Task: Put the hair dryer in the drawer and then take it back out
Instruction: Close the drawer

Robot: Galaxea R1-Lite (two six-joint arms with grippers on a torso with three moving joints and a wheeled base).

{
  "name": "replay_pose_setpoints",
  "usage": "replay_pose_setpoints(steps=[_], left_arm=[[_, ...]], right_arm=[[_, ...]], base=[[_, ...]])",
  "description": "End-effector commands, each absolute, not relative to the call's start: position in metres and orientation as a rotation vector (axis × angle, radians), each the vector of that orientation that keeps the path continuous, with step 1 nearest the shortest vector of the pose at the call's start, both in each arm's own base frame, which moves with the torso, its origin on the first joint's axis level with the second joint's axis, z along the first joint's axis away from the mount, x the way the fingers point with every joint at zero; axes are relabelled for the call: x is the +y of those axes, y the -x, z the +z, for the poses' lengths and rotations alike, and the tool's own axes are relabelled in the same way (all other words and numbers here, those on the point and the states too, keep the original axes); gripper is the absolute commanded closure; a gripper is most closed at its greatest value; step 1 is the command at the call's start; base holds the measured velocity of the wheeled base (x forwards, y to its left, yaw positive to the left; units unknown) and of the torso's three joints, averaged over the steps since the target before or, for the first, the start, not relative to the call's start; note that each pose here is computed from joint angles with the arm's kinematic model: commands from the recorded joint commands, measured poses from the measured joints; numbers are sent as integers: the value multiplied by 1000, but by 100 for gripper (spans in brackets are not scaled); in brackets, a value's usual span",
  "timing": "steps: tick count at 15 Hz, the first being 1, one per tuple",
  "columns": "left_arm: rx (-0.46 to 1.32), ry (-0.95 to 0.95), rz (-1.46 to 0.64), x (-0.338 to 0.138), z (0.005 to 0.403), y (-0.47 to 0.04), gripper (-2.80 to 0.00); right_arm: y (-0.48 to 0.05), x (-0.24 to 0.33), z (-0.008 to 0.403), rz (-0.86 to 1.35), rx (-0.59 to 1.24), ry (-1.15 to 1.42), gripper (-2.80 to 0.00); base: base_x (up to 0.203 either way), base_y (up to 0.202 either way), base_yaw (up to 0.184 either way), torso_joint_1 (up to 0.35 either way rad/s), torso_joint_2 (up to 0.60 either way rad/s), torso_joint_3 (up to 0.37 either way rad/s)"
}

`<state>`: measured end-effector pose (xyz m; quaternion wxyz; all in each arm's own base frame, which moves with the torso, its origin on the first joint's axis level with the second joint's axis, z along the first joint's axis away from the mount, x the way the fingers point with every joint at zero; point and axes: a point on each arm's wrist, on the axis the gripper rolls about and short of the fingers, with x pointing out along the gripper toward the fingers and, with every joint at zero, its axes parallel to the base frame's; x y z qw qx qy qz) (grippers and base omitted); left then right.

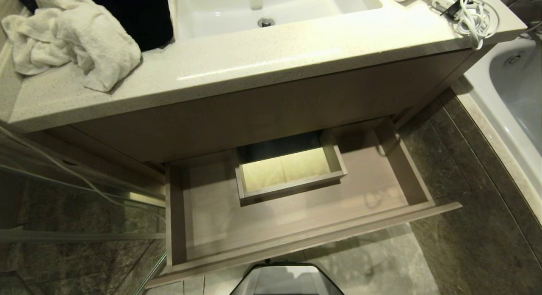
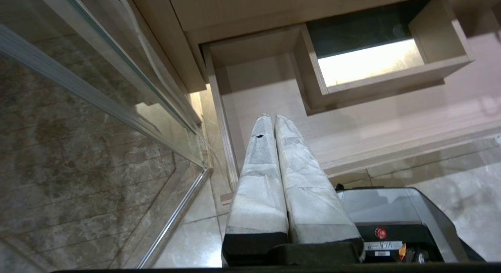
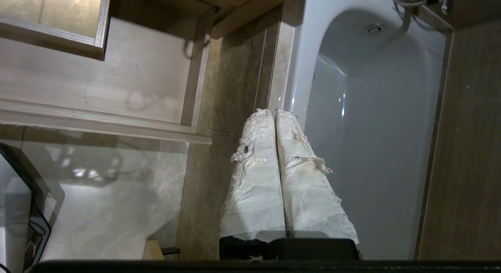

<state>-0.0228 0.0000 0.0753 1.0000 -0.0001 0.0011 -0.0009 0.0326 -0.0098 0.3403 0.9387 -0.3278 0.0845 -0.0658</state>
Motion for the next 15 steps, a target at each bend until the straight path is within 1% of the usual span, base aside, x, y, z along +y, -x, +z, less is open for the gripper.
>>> replay_pose_setpoints(steps=[1,8,15], left_arm=[[2,1,-2,0,75,23,0],[2,2,-2,0,75,23,0],[1,2,-2,0,75,23,0]], right_arm=[[-32,-10,337,-133,182,669,0],[-31,-9,331,-130,193,666,0],[-30,-9,329,-134,184,670,0]], base=[[0,0,0,-173,350,142],[0,0,0,-194,369,172],[0,0,0,-281,536,248]])
